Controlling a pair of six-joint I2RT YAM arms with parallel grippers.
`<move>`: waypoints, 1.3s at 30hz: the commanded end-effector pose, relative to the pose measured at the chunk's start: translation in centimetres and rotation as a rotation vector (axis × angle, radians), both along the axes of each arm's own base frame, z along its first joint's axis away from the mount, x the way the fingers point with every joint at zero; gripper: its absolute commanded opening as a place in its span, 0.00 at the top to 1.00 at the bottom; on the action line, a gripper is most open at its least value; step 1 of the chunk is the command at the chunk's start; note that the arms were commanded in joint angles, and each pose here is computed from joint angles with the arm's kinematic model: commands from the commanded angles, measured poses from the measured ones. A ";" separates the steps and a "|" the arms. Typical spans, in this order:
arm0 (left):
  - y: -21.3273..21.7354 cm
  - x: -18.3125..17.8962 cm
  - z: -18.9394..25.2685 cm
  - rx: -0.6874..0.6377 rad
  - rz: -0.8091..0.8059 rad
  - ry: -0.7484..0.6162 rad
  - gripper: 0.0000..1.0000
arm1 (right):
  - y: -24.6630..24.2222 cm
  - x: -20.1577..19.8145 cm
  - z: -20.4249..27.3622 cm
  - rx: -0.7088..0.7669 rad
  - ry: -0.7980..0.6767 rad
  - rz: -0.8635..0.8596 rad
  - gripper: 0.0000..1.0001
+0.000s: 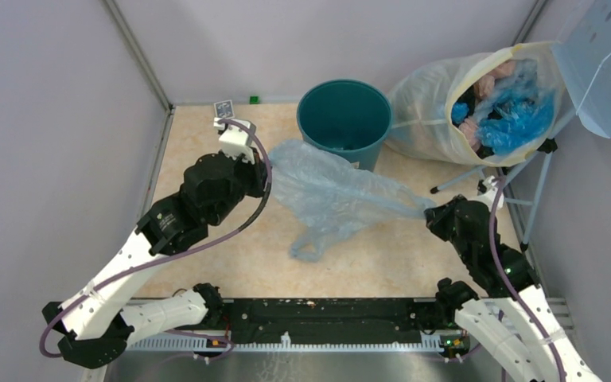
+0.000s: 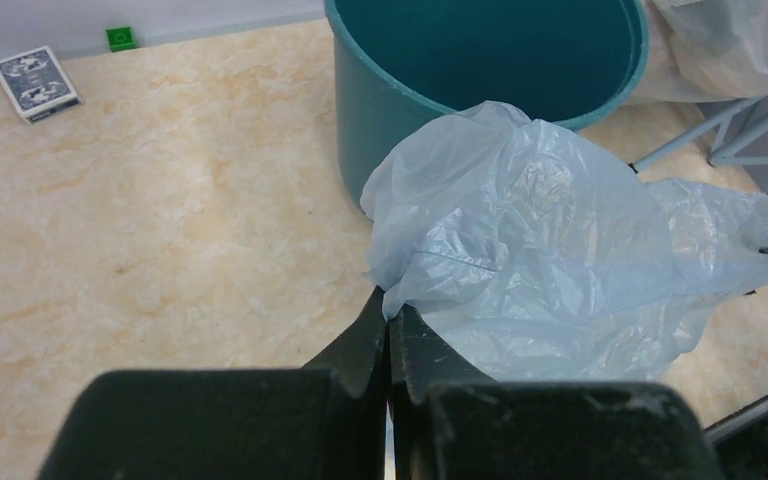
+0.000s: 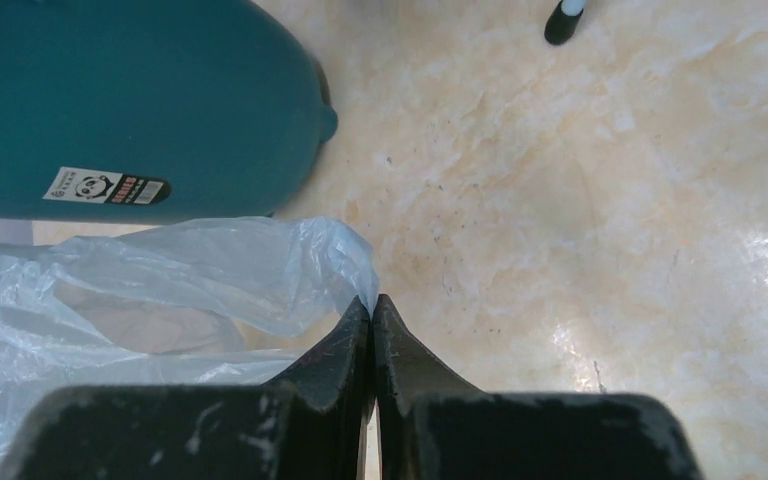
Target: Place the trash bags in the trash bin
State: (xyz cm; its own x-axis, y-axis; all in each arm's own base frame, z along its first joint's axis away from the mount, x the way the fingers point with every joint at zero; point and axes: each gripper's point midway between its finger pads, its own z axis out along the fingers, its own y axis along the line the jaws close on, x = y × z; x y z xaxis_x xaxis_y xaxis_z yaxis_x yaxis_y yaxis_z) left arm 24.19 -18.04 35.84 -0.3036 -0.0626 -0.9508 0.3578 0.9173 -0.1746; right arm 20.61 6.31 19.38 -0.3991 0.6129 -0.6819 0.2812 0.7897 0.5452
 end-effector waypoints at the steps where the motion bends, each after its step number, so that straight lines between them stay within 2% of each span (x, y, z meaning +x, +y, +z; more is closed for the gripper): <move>1: -0.6 -0.4 3.3 -0.097 -0.051 -0.055 1.00 | -1.4 -0.3 3.4 -0.069 -0.082 -0.009 0.99; 5: -2.6 -1.7 4.7 -0.172 -0.157 -0.024 1.00 | -0.6 -0.5 6.4 -0.096 -0.111 0.077 0.99; 7: -2.6 -1.3 4.2 -0.163 -0.120 0.031 1.00 | -1.1 -0.7 7.8 -0.118 -0.107 0.068 0.99; 11: 0.0 1.6 1.1 -0.062 0.060 0.131 1.00 | -1.9 -1.3 12.4 -0.119 -0.180 0.050 1.00; 15: 1.7 4.3 -4.0 -0.095 0.041 0.263 1.00 | -1.2 -2.2 17.6 -0.079 -0.281 0.113 1.00; 16: 1.8 4.8 -5.6 -0.102 0.030 0.295 1.00 | -0.4 -2.3 18.6 -0.062 -0.301 0.153 1.00; 19: 1.6 6.0 -10.0 -0.121 0.007 0.368 1.00 | 4.9 -2.8 20.9 0.027 -0.374 0.434 1.00; 22: 0.9 6.7 -13.9 -0.146 -0.019 0.445 1.00 | 9.7 -3.2 20.9 0.150 -0.380 0.668 1.00; 24: 0.7 7.0 -16.0 -0.150 -0.016 0.476 1.00 | 12.0 -3.0 20.2 0.229 -0.352 0.765 1.00; 27: 1.5 7.7 -18.6 -0.128 0.044 0.498 0.98 | 13.7 -1.8 19.4 0.311 -0.373 0.798 1.00; 28: 2.0 8.0 -19.1 -0.117 0.073 0.496 0.91 | 14.0 -1.4 18.9 0.326 -0.376 0.794 1.00; 29: 2.4 8.2 -19.4 -0.109 0.095 0.494 0.76 | 14.2 -1.1 18.5 0.335 -0.384 0.795 1.00; 32: 2.7 8.0 -18.5 -0.072 0.079 0.486 0.23 | 14.9 -0.2 16.7 0.358 -0.369 0.792 1.00; 33: 2.6 7.8 -17.8 -0.070 0.068 0.483 0.11 | 15.2 0.0 16.3 0.360 -0.361 0.794 1.00; 34: 2.4 7.5 -17.0 -0.067 0.039 0.472 0.03 | 15.5 0.4 15.7 0.358 -0.350 0.792 1.00; 35: 2.0 7.2 -15.8 -0.071 0.003 0.448 0.02 | 15.7 0.7 15.2 0.354 -0.336 0.788 1.00; 39: -0.3 5.0 -11.0 -0.100 -0.171 0.293 0.01 | 16.7 2.0 13.7 0.343 -0.284 0.760 1.00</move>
